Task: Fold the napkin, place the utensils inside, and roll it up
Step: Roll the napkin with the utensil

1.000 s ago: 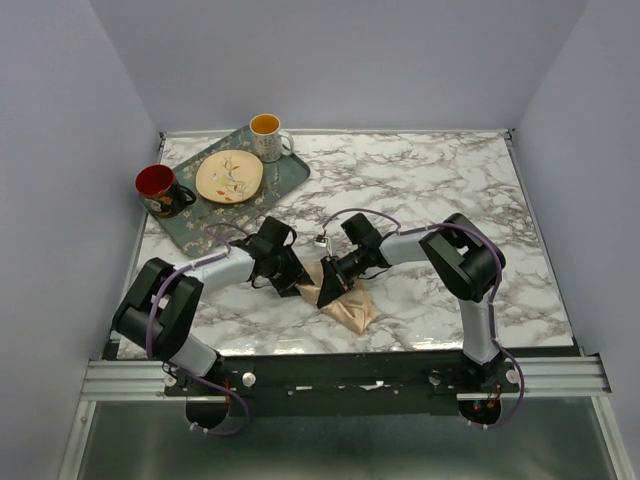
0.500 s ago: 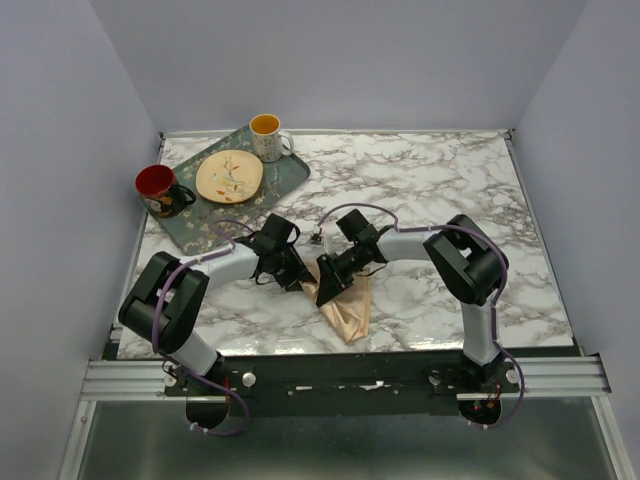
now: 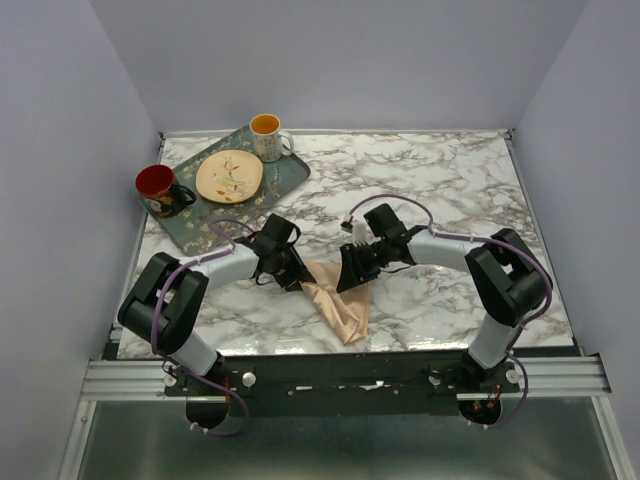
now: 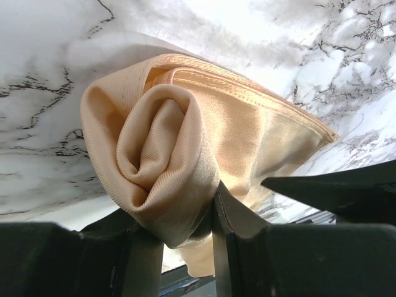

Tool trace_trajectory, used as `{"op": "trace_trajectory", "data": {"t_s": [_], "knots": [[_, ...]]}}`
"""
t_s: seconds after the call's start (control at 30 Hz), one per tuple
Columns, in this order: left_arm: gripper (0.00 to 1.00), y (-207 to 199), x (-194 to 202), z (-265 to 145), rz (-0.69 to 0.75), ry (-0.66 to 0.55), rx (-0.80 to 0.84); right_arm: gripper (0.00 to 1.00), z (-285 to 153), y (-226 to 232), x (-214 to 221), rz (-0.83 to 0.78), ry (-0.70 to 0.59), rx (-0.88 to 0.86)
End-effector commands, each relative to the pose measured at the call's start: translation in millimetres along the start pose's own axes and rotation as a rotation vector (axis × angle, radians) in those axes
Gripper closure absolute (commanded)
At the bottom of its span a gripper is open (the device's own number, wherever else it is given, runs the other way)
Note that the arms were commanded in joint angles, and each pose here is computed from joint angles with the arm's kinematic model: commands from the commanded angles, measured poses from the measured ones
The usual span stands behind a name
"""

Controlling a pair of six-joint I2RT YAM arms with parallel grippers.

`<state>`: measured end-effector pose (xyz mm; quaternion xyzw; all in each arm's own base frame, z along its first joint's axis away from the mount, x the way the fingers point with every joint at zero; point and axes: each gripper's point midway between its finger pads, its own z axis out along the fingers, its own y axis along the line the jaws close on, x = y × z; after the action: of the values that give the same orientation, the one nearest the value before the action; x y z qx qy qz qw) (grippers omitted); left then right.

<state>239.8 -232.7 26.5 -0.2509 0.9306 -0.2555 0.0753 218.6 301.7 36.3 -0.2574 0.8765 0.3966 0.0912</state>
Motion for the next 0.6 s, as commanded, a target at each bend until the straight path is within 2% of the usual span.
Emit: {"op": "trace_trajectory", "data": {"t_s": [0.0,0.07,0.1,0.17,0.33,0.57], "knots": [[1.00,30.0,-1.0,0.9,0.005,-0.044,-0.108,0.58,-10.2,-37.7,5.0,0.124,-0.037,0.199],[1.00,29.5,-0.6,1.3,-0.001,-0.043,-0.104,0.71,-8.4,-53.7,7.4,0.143,-0.030,0.274],[1.00,29.5,-0.3,1.5,-0.005,-0.042,-0.103,0.85,-8.9,-57.7,6.4,0.143,-0.032,0.296],[1.00,28.3,0.4,1.8,-0.014,-0.039,-0.095,0.94,-10.4,-69.2,4.9,0.140,-0.042,0.356],[1.00,27.8,1.7,4.7,-0.030,-0.033,-0.084,0.96,-9.8,-93.2,-0.2,0.141,-0.034,0.471],[1.00,30.6,-0.3,12.2,-0.078,-0.048,-0.078,0.97,-5.4,-109.4,-42.6,0.074,-0.028,0.547]]}}
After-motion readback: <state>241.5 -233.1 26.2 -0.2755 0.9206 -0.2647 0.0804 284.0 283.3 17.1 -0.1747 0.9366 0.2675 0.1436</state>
